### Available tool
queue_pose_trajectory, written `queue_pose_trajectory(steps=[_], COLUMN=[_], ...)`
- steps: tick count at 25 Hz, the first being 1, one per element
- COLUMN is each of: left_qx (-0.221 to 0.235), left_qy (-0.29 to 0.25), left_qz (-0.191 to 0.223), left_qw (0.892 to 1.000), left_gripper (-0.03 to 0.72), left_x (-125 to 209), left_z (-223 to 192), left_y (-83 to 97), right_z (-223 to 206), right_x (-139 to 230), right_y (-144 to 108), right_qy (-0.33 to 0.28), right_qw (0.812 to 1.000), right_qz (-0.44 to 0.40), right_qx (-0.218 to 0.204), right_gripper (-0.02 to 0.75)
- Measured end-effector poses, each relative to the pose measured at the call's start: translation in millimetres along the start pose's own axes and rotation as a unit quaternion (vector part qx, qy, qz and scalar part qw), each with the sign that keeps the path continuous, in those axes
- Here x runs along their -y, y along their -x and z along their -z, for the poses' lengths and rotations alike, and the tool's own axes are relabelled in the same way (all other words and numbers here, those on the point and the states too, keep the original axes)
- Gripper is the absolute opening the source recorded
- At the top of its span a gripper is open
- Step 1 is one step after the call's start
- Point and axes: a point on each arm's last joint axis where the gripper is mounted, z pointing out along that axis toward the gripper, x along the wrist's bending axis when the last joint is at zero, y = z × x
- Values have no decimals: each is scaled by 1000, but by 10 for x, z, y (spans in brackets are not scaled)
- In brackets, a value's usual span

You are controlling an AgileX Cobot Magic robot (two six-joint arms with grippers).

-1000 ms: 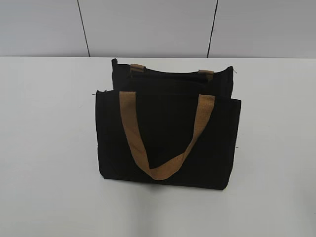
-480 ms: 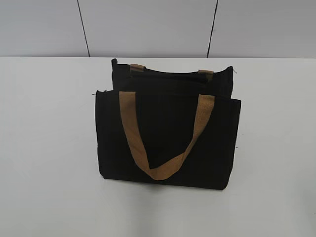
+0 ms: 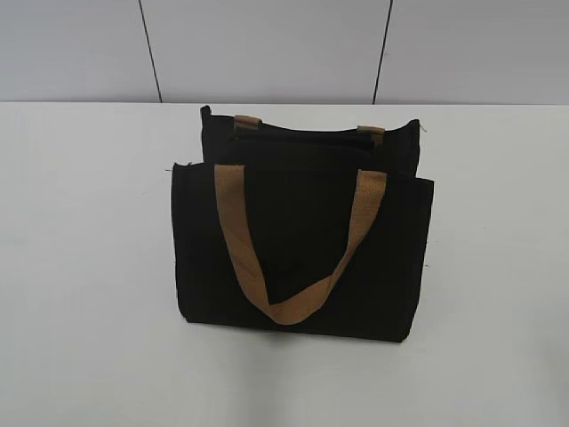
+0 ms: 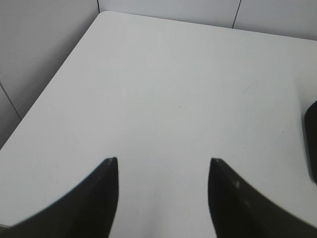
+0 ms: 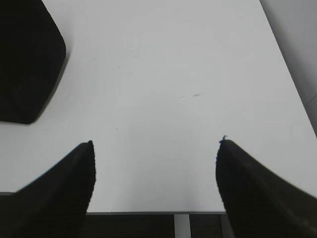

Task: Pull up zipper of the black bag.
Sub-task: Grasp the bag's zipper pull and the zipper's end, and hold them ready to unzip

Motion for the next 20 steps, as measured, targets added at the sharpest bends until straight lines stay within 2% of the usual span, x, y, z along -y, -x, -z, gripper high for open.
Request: queue_pose_trajectory(steps=[3, 5, 8, 12, 16, 20], left_qx=[1, 7, 19, 25, 40, 65], left_qy=[-2, 24, 114, 221, 270, 286], left_qz=[0, 2, 2, -14, -32, -45], left_qw=[1000, 1000, 993, 975, 962, 955], left_gripper=[434, 434, 434, 434, 434, 433], left_x=[-14, -94, -307, -607, -789, -815], left_z=[-6, 18, 51, -43, -397, -941], left_y=[4, 16, 42, 83, 162, 263], right_z=[0, 0, 0, 0, 0, 0], right_x=[0, 0, 0, 0, 0, 0], right_y=[0, 0, 0, 0, 0, 0], right_qy=[0, 0, 0, 0, 0, 0], right_qw=[1000, 1000, 1000, 1000, 1000, 1000], right_qz=[0, 0, 0, 0, 0, 0], right_qx=[0, 0, 0, 0, 0, 0], right_gripper=[576, 576, 576, 576, 576, 576])
